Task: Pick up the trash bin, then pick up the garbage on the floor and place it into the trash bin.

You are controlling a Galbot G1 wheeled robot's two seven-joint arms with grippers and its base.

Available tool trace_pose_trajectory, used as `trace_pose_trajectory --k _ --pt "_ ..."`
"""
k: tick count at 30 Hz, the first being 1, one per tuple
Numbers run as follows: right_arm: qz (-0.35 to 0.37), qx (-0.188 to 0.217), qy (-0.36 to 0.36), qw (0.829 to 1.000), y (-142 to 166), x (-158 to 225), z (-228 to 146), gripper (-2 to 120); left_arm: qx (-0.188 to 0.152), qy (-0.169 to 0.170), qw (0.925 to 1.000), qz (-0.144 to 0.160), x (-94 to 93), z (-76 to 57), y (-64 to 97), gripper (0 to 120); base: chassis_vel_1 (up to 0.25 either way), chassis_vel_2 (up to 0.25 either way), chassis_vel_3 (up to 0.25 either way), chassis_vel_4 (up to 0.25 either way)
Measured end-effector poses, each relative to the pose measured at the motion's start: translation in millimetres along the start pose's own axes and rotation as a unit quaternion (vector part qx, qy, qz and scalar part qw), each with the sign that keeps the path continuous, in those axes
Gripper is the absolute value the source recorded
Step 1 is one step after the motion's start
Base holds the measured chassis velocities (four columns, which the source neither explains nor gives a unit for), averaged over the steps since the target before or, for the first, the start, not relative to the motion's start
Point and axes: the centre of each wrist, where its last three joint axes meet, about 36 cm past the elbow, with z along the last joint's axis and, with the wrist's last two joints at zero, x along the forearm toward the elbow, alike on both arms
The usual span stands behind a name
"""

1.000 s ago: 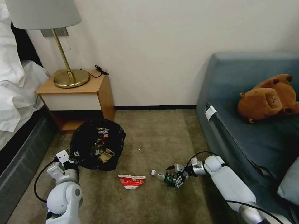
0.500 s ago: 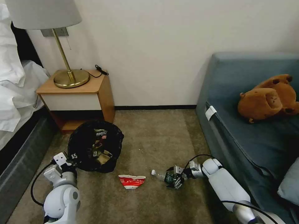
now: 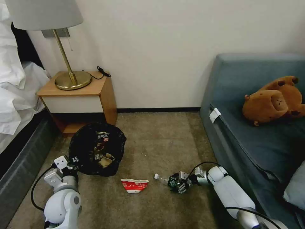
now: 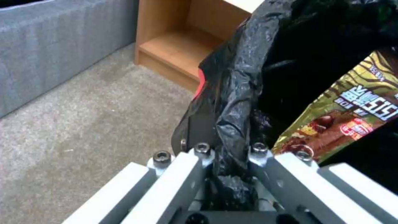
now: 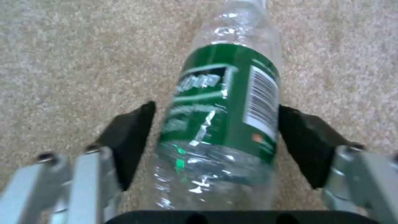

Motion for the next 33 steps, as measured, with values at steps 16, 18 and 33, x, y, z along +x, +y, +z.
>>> trace_pose_trajectory --k 16,18,33 --pt "0.008 -0.011 -0.005 1.0 11 -2 8 25 0.003 -0.004 1.0 0.001 -0.6 -2.5 1.9 1 0.0 0.0 0.0 0.0" --pt "0.009 -0.011 -0.005 1.0 11 -2 9 23 0.003 -0.004 1.0 0.002 -0.8 -2.7 1.2 1 0.0 0.0 0.0 0.0" --pt "0.024 -0.012 -0.015 1.0 13 6 11 23 0.004 0.0 1.0 0.002 0.4 0.0 -0.1 1 0.0 0.0 0.0 0.0"
